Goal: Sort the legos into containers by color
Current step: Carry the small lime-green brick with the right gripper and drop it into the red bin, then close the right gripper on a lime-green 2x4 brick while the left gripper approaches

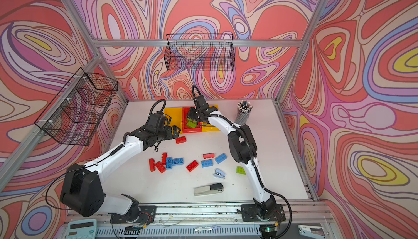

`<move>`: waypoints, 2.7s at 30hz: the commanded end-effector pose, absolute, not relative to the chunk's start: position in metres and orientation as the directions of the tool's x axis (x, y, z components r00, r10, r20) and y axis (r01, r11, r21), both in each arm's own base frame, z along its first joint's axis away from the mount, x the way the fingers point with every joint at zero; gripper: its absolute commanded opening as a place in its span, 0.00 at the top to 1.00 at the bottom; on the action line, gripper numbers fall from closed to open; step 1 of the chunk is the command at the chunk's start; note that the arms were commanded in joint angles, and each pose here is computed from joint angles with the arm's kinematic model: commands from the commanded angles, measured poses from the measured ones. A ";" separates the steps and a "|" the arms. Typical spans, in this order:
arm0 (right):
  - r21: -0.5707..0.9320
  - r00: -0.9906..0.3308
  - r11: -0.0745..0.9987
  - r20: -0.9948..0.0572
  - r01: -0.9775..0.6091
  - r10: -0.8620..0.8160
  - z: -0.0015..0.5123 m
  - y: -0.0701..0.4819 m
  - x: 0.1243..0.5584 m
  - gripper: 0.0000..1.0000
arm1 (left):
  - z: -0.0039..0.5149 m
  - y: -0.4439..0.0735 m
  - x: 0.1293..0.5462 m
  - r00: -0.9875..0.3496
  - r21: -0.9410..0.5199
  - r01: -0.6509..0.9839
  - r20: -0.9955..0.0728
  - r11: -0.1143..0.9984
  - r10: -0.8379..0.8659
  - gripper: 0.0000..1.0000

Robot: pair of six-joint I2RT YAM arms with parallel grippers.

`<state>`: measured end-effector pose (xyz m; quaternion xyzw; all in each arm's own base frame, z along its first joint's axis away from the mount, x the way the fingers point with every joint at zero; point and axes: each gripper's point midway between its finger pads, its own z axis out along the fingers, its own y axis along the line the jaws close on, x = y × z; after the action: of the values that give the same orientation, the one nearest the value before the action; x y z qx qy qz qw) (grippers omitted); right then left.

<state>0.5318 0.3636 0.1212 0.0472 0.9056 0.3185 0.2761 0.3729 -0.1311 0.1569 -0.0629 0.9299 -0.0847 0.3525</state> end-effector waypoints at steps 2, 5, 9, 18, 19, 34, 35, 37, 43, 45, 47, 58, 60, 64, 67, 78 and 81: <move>0.628 -0.813 0.763 -0.519 -0.153 0.265 0.134 0.372 0.547 0.22 | 0.163 -0.118 0.368 -0.731 -0.137 -0.047 -0.671 0.989 -0.128 0.00; 0.621 -0.786 0.758 -0.563 -0.198 0.256 0.157 0.375 0.552 0.17 | 0.172 -0.117 0.370 -0.707 -0.134 -0.037 -0.696 0.990 -0.120 0.00; 0.597 -0.777 0.774 -0.582 -0.210 0.238 0.174 0.370 0.548 0.17 | 0.174 -0.128 0.374 -0.705 -0.181 -0.008 -0.697 0.984 -0.134 0.00; 0.437 -0.786 0.897 -0.576 -0.061 0.227 0.172 0.297 0.506 0.18 | 0.177 -0.172 0.378 -0.703 -0.366 0.061 -0.676 0.929 -0.220 0.00; 0.412 -0.791 0.911 -0.565 -0.022 0.237 0.168 0.281 0.499 0.18 | 0.176 -0.182 0.376 -0.706 -0.358 0.083 -0.680 0.930 -0.199 0.00; 0.238 -0.761 0.900 -0.480 0.365 0.436 0.148 0.081 0.361 0.19 | 0.171 -0.383 0.320 -0.697 -0.257 0.513 -0.681 0.819 0.223 0.00; 0.223 -0.760 0.894 -0.471 0.390 0.449 0.143 0.072 0.352 0.19 | 0.171 -0.392 0.317 -0.691 -0.253 0.530 -0.682 0.809 0.240 0.00; 0.190 -0.754 0.873 -0.443 0.449 0.484 0.131 0.052 0.331 0.19 | 0.172 -0.409 0.312 -0.684 -0.256 0.557 -0.681 0.790 0.262 0.00; 0.110 -0.741 0.822 -0.379 0.559 0.555 0.095 0.023 0.279 0.19 | 0.165 -0.425 0.306 -0.702 -0.289 0.559 -0.663 0.777 0.259 0.00; 0.092 -0.738 0.812 -0.368 0.577 0.566 0.087 0.017 0.267 0.19 | 0.166 -0.427 0.306 -0.706 -0.294 0.553 -0.662 0.779 0.251 0.00; 0.093 -0.733 0.804 -0.361 0.587 0.577 0.081 0.014 0.258 0.19 | 0.165 -0.427 0.305 -0.712 -0.300 0.548 -0.657 0.781 0.248 0.00; 0.110 -0.727 0.780 -0.302 0.615 0.616 0.048 0.006 0.238 0.21 | 0.157 -0.421 0.303 -0.725 -0.284 0.535 -0.637 0.796 0.260 0.00; 0.121 -0.732 0.783 -0.291 0.610 0.616 0.042 0.008 0.237 0.22 | 0.156 -0.420 0.303 -0.724 -0.278 0.537 -0.637 0.797 0.266 0.00; 0.135 -0.740 0.787 -0.277 0.602 0.614 0.033 0.012 0.238 0.28 | 0.154 -0.418 0.302 -0.720 -0.263 0.541 -0.636 0.799 0.278 0.00; 0.118 -0.747 0.792 -0.276 0.598 0.605 0.029 0.010 0.239 0.35 | 0.154 -0.416 0.303 -0.715 -0.252 0.545 -0.638 0.800 0.286 0.00; 0.081 -0.776 0.818 -0.275 0.569 0.567 0.019 0.009 0.246 0.52 | 0.155 -0.412 0.307 -0.697 -0.220 0.552 -0.650 0.804 0.301 0.00; 0.080 -0.780 0.821 -0.269 0.566 0.565 0.016 0.010 0.249 0.55 | 0.156 -0.409 0.310 -0.695 -0.213 0.548 -0.653 0.809 0.299 0.00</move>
<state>0.2433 0.0115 0.0176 0.2984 0.9447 -0.0021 0.1363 0.3043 -0.4155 0.1526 0.2336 0.8977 -0.2145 0.3057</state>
